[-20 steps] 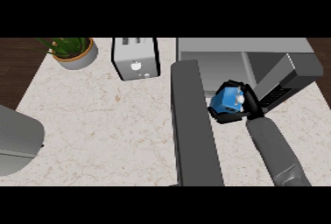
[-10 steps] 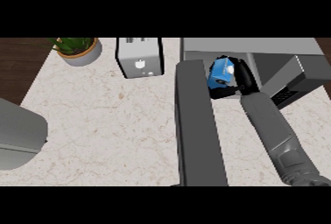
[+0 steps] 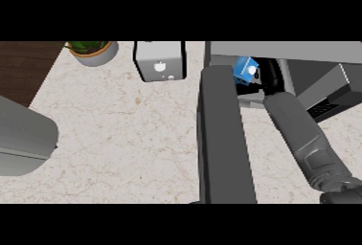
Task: Pick up the milk, place it into the microwave and close the microwave
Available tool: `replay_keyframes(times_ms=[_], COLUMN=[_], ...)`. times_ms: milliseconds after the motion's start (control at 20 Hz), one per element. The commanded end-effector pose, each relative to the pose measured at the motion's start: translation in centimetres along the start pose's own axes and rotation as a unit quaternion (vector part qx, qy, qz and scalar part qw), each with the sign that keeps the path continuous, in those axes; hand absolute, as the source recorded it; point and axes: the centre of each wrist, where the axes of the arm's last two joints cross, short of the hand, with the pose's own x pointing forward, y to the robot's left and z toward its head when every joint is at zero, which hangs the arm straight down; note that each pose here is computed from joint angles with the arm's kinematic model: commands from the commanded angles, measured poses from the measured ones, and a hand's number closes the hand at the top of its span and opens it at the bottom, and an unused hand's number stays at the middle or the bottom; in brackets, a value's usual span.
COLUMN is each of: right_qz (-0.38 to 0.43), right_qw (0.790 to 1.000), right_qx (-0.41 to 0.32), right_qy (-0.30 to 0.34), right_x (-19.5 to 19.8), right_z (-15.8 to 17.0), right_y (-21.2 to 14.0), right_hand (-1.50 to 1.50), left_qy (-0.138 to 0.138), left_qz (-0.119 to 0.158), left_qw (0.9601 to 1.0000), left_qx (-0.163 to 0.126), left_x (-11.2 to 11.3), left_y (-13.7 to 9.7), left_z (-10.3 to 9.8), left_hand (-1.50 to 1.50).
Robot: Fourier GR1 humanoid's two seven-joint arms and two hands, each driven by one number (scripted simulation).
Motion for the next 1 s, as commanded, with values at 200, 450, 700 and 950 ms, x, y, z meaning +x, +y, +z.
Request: replay_keyframes(times_ms=[200, 450, 700, 950], right_qz=[0.028, 0.081, 0.029, -0.024], right_qw=[0.995, 0.995, 0.999, 1.0], right_qx=[-0.088, -0.055, -0.022, 0.003], right_qy=[0.024, 0.017, 0.023, 0.008], right_x=[0.0, -0.4, -0.6, -0.4], right_z=[-1.3, -0.3, 0.5, -0.2], right_y=[-1.9, -0.6, 0.3, -0.4], right_hand=[-1.5, -1.5, -1.5, -1.5], left_qy=[-0.004, -0.004, -0.008, -0.003], left_qz=[-0.006, -0.015, -0.007, -0.003], left_qw=[0.9998, 0.9994, 0.9983, 0.9981], left_qx=[-0.019, -0.031, -0.057, -0.061], left_x=[-0.6, -0.9, -1.4, -2.5], left_y=[0.8, 0.3, 0.1, -0.7], left_z=[-1.2, -2.4, -2.8, -3.2], left_hand=[-1.5, -1.5, -1.5, -1.5])
